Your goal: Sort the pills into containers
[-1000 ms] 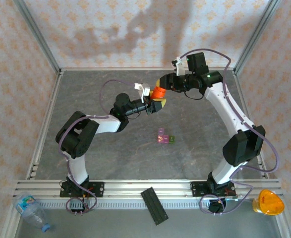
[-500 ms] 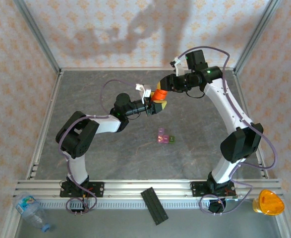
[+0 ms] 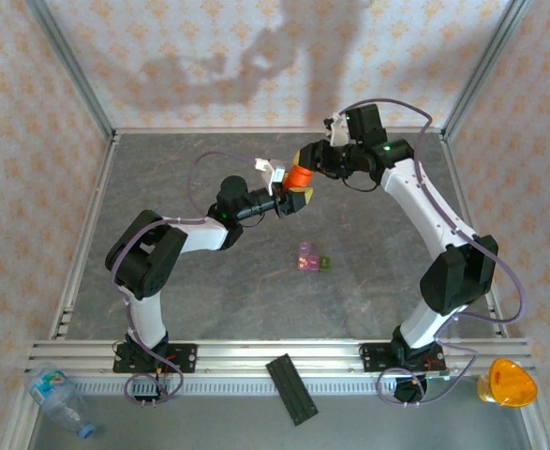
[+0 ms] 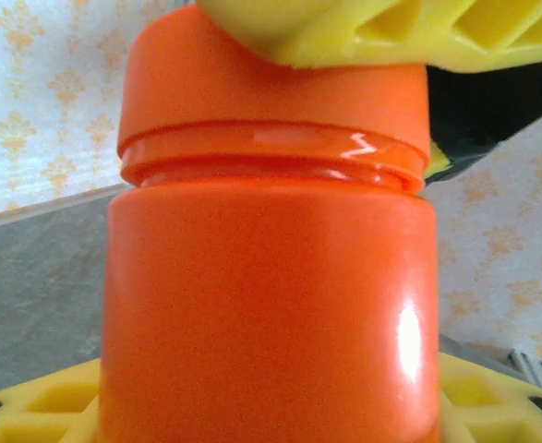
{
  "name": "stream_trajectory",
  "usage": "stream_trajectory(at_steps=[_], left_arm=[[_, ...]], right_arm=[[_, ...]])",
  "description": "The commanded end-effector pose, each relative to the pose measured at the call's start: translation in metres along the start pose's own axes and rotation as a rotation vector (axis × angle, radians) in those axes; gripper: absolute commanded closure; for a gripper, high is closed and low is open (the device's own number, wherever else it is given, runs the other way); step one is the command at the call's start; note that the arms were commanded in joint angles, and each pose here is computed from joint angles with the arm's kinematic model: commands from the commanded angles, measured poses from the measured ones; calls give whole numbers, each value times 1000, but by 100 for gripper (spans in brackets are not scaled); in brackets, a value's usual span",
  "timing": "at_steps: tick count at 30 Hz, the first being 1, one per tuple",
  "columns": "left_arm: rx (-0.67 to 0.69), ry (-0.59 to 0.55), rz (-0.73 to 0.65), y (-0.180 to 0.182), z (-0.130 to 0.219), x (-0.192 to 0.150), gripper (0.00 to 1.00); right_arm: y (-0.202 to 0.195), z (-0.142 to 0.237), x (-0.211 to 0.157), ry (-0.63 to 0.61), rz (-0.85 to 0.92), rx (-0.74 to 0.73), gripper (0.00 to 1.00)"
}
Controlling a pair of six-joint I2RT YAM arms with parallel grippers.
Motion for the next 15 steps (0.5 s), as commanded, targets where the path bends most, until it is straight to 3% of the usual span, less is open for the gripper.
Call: stream_trajectory(at_steps=[1, 15], left_arm=[[42, -171, -171, -10, 0, 59, 100], [195, -123, -283, -10, -1, 54, 100]], right_arm=[[3, -17, -29, 59, -55, -46, 70], [20, -29, -35, -5, -128, -51, 70]])
Point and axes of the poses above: each hand's point on the last joint's axis, 136 mm out from that joint toward the fingers, its own z axis back along the fingers, its own y axis along the line the jaws close on, x = y × z, the point moved 5 cm from there along z, back along the fingers, and after that the axes turned 14 degrees about -z, right-handed, at the moved point
